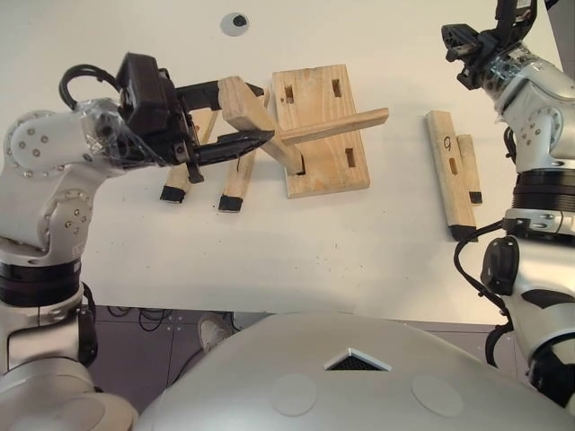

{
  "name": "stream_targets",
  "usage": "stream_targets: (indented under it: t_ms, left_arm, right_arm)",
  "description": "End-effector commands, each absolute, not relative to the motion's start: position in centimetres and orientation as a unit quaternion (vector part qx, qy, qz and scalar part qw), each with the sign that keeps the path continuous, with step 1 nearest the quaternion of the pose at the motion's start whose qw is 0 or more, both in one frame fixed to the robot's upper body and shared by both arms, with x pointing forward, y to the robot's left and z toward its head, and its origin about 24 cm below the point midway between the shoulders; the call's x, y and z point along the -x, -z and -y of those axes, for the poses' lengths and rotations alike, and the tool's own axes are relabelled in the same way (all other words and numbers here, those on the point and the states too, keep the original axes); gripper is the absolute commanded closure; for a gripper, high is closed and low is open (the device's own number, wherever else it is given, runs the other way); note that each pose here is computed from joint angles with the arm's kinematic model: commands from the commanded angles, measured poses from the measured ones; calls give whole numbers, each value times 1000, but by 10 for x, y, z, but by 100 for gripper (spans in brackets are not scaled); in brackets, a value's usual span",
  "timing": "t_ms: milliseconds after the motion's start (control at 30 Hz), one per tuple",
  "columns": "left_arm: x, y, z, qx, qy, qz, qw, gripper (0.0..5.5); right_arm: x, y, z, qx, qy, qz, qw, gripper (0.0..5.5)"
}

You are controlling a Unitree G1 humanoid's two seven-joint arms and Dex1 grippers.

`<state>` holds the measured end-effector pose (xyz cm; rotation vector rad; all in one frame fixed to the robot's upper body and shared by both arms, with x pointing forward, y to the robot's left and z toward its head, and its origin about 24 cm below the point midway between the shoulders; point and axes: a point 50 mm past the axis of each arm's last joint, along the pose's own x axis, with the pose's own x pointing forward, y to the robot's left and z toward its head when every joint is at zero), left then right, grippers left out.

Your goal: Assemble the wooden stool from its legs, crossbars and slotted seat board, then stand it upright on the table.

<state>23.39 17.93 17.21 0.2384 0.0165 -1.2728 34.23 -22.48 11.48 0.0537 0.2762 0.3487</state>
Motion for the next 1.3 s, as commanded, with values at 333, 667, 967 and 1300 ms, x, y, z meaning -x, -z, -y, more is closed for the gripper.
stream_targets:
  t_ms: [333, 667, 967, 1300]
  left_arm:
    - [-293, -208, -162, -221, 581, -147, 769, 349]
    - [-323, -235, -137, -262, 587, -197, 740, 349]
    - [-310, -187, -135, -272, 612, -235, 704, 349]
    - [-333, -201, -156, -241, 566, -244, 749, 349]
  right_arm:
    - [-332, -97, 217, -62, -151, -137, 977, 550]
    - [-328, -84, 209, -77, -143, -141, 977, 550]
    - [-326, -80, 211, -81, -136, -144, 977, 550]
    - [-326, -78, 214, -76, -139, -152, 976, 550]
